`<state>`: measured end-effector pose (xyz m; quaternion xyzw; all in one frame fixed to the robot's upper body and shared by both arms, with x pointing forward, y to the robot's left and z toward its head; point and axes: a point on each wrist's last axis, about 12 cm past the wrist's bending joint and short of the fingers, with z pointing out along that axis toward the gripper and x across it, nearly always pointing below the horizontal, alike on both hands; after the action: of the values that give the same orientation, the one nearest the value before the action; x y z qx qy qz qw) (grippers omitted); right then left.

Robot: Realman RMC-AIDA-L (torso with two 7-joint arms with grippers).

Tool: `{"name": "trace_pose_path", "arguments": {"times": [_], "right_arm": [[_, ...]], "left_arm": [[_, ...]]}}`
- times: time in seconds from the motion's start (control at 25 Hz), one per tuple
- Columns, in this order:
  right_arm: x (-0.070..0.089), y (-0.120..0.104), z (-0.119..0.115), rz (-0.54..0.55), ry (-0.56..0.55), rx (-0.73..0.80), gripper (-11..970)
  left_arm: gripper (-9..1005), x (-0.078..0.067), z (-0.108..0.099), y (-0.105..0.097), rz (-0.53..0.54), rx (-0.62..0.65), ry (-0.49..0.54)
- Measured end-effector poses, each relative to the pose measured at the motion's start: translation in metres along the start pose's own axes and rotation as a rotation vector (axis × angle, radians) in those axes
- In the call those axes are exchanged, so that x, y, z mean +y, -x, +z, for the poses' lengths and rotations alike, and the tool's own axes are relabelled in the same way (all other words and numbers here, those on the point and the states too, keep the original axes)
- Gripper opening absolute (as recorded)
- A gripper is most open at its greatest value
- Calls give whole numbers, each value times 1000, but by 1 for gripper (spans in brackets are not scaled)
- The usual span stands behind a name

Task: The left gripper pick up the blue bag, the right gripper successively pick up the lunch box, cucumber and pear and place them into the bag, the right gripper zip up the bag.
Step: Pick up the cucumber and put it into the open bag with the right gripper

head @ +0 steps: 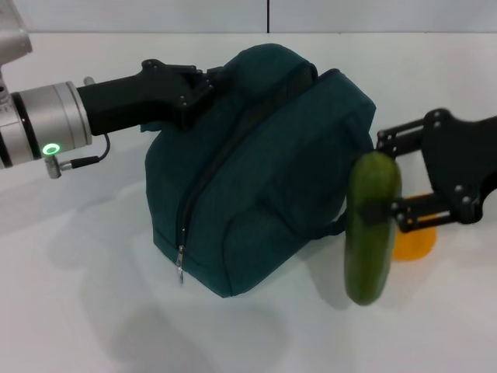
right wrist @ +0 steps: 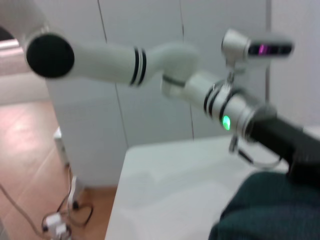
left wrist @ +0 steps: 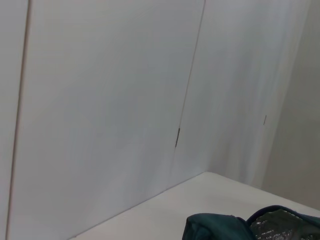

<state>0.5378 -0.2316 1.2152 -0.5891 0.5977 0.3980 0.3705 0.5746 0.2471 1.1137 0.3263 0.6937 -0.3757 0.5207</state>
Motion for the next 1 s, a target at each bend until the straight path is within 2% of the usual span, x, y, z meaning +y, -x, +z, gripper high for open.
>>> {"name": "trace_pose_path", "arguments": {"times": [0.32, 0.64, 0.84, 1.0], "right_arm": [[6, -1, -26, -82, -46, -238, 581], [4, -16, -56, -114, -205, -592, 580], [-7, -21, -61, -90, -288, -730, 580], [-24, -21, -49, -71, -343, -826, 580]], "left_arm": [[45, 3, -6, 2, 18, -66, 45], [45, 3, -13, 0, 36, -104, 66], [45, 1, -12, -2, 41, -101, 61], [45, 1, -11, -2, 43, -101, 57]]}}
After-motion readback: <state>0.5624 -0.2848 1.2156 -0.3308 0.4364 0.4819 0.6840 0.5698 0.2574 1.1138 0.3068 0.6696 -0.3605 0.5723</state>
